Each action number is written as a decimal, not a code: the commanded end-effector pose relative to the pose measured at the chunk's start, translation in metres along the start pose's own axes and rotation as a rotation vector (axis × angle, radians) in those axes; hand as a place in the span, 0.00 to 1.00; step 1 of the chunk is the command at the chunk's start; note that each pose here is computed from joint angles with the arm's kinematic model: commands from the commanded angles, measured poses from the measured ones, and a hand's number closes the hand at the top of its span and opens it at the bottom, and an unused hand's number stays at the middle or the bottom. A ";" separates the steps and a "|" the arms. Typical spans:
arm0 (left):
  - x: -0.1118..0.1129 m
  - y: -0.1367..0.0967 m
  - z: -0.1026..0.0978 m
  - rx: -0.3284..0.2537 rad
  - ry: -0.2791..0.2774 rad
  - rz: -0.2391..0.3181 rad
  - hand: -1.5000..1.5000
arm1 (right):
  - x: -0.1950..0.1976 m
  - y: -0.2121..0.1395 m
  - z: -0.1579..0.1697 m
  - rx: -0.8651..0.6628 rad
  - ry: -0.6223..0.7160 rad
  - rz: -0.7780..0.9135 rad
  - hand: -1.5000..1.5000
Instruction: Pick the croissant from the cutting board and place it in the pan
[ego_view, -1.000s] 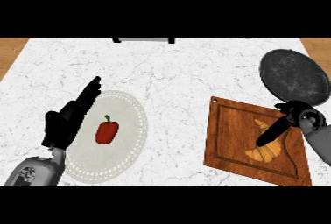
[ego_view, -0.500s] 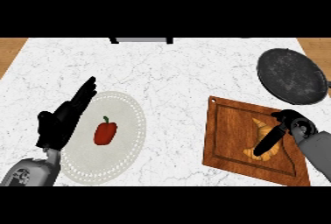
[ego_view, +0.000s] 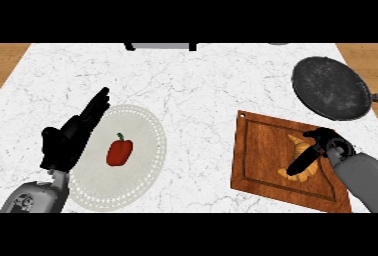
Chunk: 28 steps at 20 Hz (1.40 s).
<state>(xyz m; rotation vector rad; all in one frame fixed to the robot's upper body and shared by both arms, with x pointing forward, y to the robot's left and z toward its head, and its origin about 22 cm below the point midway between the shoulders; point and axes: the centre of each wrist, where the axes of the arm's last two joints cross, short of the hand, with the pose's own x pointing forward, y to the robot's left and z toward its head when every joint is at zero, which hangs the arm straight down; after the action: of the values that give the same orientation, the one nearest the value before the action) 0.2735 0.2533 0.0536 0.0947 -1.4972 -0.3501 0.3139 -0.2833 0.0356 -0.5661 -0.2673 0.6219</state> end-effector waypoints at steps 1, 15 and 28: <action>0.001 0.003 0.009 0.001 -0.006 0.001 0.50 | 0.007 0.014 -0.008 0.077 0.080 0.047 1.00; -0.006 0.001 0.008 -0.005 0.012 -0.010 0.50 | 0.027 0.017 0.023 -0.070 0.035 0.062 1.00; -0.011 0.010 0.013 0.026 0.037 0.015 0.50 | 0.027 0.056 0.145 -0.785 -1.020 0.293 1.00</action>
<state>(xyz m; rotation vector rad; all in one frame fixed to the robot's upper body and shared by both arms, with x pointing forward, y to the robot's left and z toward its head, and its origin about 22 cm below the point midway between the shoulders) 0.2642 0.2561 0.0466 0.1077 -1.4737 -0.3289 0.2728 -0.1829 0.1041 -0.8991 -1.1635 1.0648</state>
